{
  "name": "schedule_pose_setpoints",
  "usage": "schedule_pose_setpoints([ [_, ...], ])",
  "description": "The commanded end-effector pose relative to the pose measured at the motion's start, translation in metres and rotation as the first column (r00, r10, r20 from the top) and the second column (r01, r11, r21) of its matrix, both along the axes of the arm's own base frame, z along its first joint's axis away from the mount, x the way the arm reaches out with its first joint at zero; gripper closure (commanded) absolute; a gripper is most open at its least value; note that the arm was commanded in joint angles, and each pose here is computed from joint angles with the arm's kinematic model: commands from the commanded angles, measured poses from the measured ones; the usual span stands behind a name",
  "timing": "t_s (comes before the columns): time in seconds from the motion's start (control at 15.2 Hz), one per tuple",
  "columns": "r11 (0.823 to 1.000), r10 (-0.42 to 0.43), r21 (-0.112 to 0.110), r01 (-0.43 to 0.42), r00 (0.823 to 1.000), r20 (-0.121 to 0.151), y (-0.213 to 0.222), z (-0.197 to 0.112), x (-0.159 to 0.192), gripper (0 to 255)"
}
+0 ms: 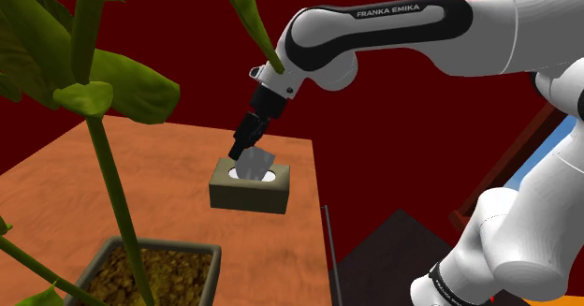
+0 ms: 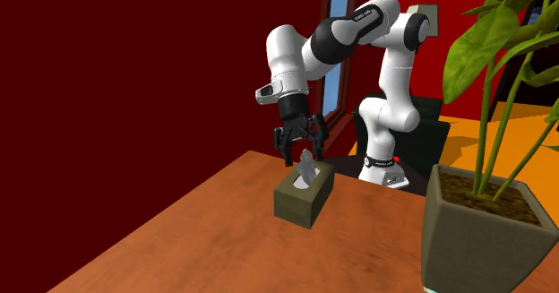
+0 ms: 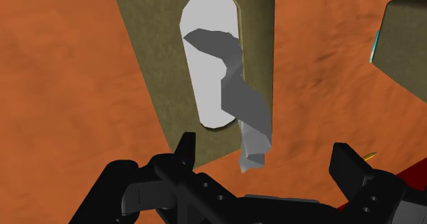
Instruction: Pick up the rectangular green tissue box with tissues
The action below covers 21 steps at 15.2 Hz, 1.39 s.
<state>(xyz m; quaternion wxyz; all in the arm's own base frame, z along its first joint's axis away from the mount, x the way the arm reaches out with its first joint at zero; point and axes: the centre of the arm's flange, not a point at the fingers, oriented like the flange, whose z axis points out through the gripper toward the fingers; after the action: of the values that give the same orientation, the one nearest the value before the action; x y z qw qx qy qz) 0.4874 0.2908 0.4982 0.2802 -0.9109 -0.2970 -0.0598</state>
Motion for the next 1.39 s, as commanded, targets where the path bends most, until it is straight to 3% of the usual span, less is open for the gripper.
schedule_pose_setpoints([
  [0.0,1.0,0.0,0.0,0.0,1.0,0.0,0.0,-0.014,0.0,0],
  [0.13,1.0,0.0,0.0,0.0,1.0,0.0,0.0,-0.014,0.0,0],
  [0.2,1.0,0.0,0.0,0.0,1.0,0.0,0.0,-0.014,0.0,255],
  [0.79,1.0,0.0,0.0,0.0,1.0,0.0,0.0,-0.014,0.0,255],
  [1.32,1.0,0.0,0.0,0.0,1.0,0.0,0.0,0.028,0.0,255],
])
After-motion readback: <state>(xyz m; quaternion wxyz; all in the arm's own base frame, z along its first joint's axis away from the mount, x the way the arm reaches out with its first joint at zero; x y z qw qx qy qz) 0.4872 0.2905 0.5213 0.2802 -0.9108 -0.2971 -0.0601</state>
